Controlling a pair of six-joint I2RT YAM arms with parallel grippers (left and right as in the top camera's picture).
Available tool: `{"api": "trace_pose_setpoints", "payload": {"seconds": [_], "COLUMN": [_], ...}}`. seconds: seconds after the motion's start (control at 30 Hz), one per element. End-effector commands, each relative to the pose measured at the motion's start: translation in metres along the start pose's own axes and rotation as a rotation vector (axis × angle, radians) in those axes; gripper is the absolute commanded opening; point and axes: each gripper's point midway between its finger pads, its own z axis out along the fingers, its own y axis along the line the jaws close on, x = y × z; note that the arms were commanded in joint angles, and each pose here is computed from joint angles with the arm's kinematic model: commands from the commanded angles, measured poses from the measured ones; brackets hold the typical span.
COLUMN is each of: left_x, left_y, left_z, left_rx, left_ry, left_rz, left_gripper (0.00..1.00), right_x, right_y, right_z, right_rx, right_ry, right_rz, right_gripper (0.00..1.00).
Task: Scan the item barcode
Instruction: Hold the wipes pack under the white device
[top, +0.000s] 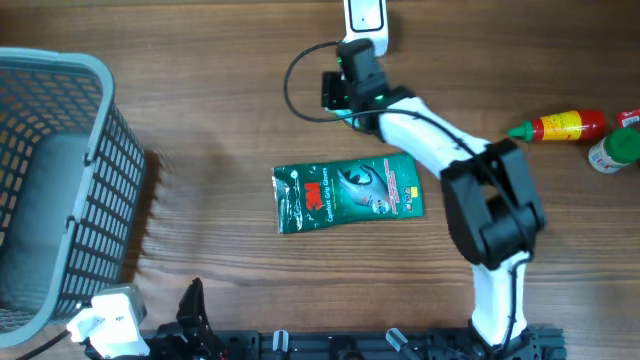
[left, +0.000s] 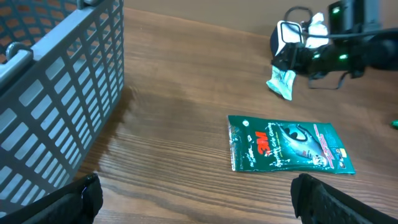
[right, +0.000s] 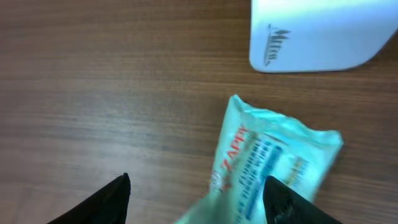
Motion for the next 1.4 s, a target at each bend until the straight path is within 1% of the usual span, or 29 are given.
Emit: {"api": "trace_pose_setpoints", "payload": {"seconds": [0.0,0.13,0.27,0.3,0.4,0.47,0.57,0.67,0.73,0.8,0.83,0.93,1.0,1.07,1.17,1.2,1.27,1.3,1.33,1.37], "left_x": [0.000,0.000,0.000,0.000,0.000,0.000,0.000,0.000,0.000,0.000,0.000,0.000,0.000,0.000,0.000,0.000,0.000,0.000,0.000,0.000], "left_y": [-0.001,-0.001,-0.001,-0.001,-0.001,-0.001,-0.001,-0.001,-0.001,-0.001,-0.001,-0.001,-0.001,-0.001,-0.001,-0.001,-0.001,-0.001,-0.001,-0.001], "left_z": [0.000,0.000,0.000,0.000,0.000,0.000,0.000,0.000,0.000,0.000,0.000,0.000,0.000,0.000,0.000,0.000,0.000,0.000,0.000,0.000], "left_rx": [0.003,0.003,0.003,0.003,0.003,0.003,0.003,0.003,0.003,0.003,0.003,0.003,0.003,0.003,0.003,0.003,0.003,0.003,0.003,0.003], "left_ry": [-0.002,-0.002,-0.002,-0.002,-0.002,-0.002,-0.002,-0.002,-0.002,-0.002,-0.002,-0.002,-0.002,-0.002,-0.002,-0.002,-0.002,-0.002,-0.002,-0.002], "left_rz": [-0.001,-0.001,-0.001,-0.001,-0.001,-0.001,-0.001,-0.001,-0.001,-0.001,-0.001,-0.001,-0.001,-0.001,-0.001,-0.001,-0.001,-0.001,-0.001,-0.001], "left_gripper": [1.00,1.00,1.00,1.00,1.00,1.00,1.00,1.00,1.00,1.00,1.00,1.00,1.00,1.00,1.00,1.00,1.00,1.00,1.00,1.00], "right_x": [-0.006,0.014,0.041,0.052,0.073,0.081,0.069,0.039,0.025,0.025,0.030,0.056,0.075,0.086,0.098,0.098,0.095,0.093,0.087,0.082], "right_y": [-0.011,-0.019,-0.027,-0.032,-0.042,-0.048,-0.046,-0.032,-0.026,-0.026,-0.028,-0.034,-0.038,-0.042,-0.046,-0.046,-0.046,-0.045,-0.042,-0.038], "right_z": [0.005,0.018,0.027,0.025,0.012,-0.001,-0.024,-0.051,-0.064,-0.061,-0.055,-0.032,-0.012,-0.003,0.002,0.002,-0.001,-0.004,-0.010,-0.015], "right_rx": [0.154,0.199,0.226,0.247,0.293,0.321,0.318,0.248,0.221,0.226,0.233,0.263,0.275,0.286,0.305,0.305,0.304,0.304,0.291,0.273], "right_ry": [-0.083,-0.044,0.039,0.086,0.190,0.244,0.253,0.200,0.168,0.159,0.169,0.218,0.250,0.271,0.299,0.300,0.300,0.309,0.313,0.313], "right_rz": [0.043,0.024,0.002,-0.011,-0.038,-0.022,-0.042,-0.078,-0.054,-0.032,-0.007,0.050,0.043,0.038,0.045,0.044,0.042,0.030,0.006,-0.010], "right_gripper": [0.67,0.66,0.60,0.57,0.54,0.54,0.56,0.70,0.72,0.72,0.71,0.68,0.68,0.67,0.51,0.36,0.19,0.13,0.05,0.05]}}
